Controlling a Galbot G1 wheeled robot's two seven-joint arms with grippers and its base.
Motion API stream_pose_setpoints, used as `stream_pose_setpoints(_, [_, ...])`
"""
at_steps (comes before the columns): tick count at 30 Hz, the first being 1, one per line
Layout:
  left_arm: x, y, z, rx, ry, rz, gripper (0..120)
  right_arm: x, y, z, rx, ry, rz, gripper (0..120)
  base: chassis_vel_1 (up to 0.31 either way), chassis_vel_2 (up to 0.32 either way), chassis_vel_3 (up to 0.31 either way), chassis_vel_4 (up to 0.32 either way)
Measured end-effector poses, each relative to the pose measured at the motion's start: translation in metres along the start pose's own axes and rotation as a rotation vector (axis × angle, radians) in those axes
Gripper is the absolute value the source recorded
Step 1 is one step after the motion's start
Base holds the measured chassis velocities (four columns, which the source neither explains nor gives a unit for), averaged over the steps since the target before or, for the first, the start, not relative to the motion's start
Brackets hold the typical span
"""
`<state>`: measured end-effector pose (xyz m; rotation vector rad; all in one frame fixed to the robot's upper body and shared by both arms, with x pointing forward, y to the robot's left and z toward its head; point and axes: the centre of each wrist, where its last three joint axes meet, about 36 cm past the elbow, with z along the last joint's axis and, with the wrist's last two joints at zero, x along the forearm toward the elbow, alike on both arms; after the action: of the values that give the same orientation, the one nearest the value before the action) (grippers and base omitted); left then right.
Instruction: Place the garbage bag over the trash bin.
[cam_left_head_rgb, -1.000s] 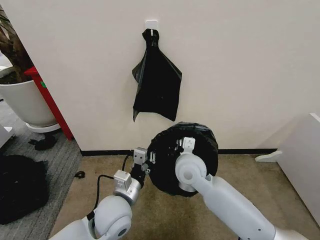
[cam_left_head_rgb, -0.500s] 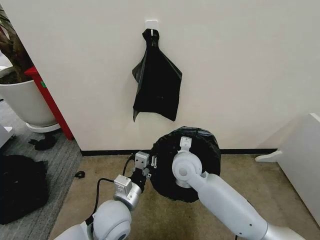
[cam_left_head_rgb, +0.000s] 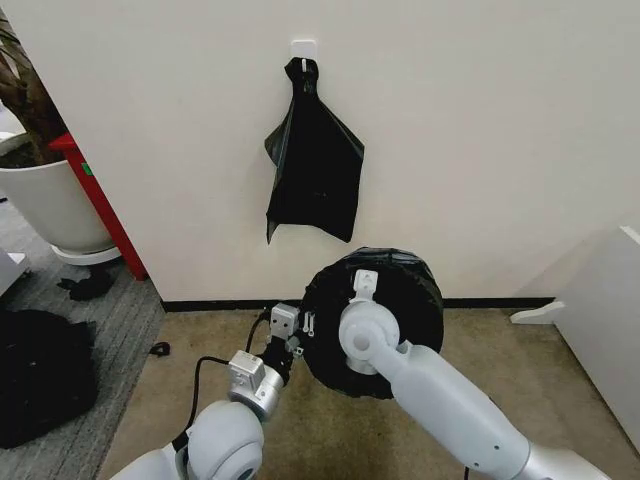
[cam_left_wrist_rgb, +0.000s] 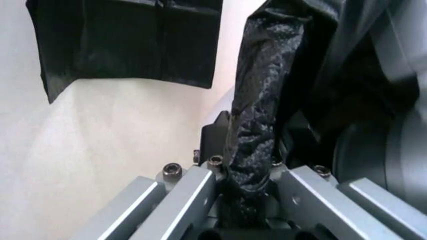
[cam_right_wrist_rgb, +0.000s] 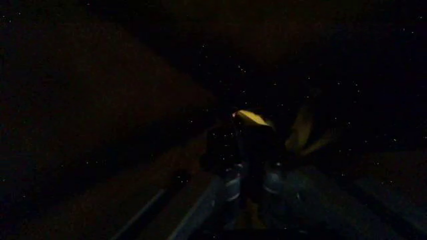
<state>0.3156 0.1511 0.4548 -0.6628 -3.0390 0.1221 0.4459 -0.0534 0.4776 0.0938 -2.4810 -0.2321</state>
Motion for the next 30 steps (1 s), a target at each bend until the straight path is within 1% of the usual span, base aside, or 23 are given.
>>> stream_pose_setpoints(9, [-0.005,0.007,-0.01,0.015,-0.023,-0.029,0,-0.004,-0.015,0.006,-0.003,0.017,0.039,0,0.0,0.0,0.0,0.0])
stream_pose_setpoints(14, [-0.007,0.007,-0.014,0.023,-0.028,-0.03,0,-0.009,-0.023,0.003,-0.033,0.021,0.066,0,0.0,0.0,0.0,0.0])
stream_pose_setpoints(24, [0.004,0.003,-0.009,0.025,-0.004,-0.021,0,-0.002,-0.023,-0.003,-0.041,0.001,0.049,0,0.0,0.0,0.0,0.0])
stream_pose_setpoints(30, [0.0,0.006,-0.008,0.027,0.005,-0.04,0,0.021,-0.014,0.0,-0.05,-0.004,-0.012,0,0.0,0.0,0.0,0.0])
